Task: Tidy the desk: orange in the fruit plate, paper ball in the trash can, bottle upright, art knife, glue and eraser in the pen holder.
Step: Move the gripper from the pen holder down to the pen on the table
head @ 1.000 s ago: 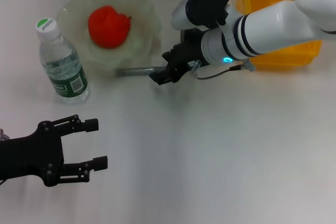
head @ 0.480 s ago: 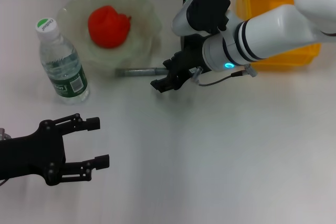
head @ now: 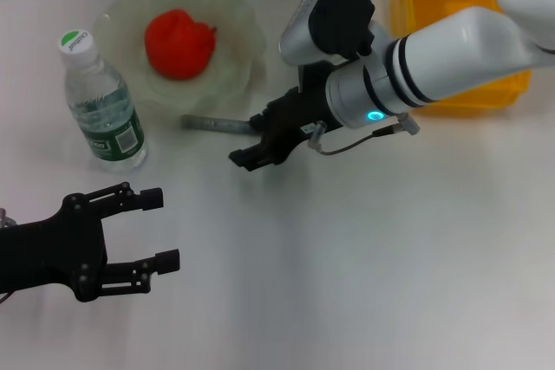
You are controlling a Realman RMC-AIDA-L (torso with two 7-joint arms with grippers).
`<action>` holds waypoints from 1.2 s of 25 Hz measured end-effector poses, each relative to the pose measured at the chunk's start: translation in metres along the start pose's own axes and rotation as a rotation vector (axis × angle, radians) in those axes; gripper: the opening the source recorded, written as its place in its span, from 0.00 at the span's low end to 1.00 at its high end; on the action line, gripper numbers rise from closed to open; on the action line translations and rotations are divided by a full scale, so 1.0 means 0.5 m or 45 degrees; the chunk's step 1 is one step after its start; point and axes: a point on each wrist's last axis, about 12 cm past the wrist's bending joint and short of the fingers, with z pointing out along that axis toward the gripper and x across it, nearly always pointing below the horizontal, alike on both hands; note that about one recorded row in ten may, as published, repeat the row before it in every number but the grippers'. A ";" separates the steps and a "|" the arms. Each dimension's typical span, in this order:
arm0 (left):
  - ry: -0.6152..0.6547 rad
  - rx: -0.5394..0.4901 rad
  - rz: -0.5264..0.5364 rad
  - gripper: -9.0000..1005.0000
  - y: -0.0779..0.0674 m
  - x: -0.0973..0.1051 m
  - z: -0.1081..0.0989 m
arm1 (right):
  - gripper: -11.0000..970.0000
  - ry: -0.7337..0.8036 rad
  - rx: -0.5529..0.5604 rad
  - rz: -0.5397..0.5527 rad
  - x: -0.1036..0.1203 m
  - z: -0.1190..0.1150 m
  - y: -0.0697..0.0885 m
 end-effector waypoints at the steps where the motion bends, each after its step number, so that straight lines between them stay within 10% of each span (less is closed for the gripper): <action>1: 0.000 0.000 0.000 0.85 0.000 0.000 0.000 | 0.67 -0.021 -0.006 -0.002 -0.003 -0.004 0.002; 30: -0.029 -0.009 0.027 0.85 0.002 -0.002 0.013 | 0.60 0.052 0.149 -0.118 0.021 0.018 -0.016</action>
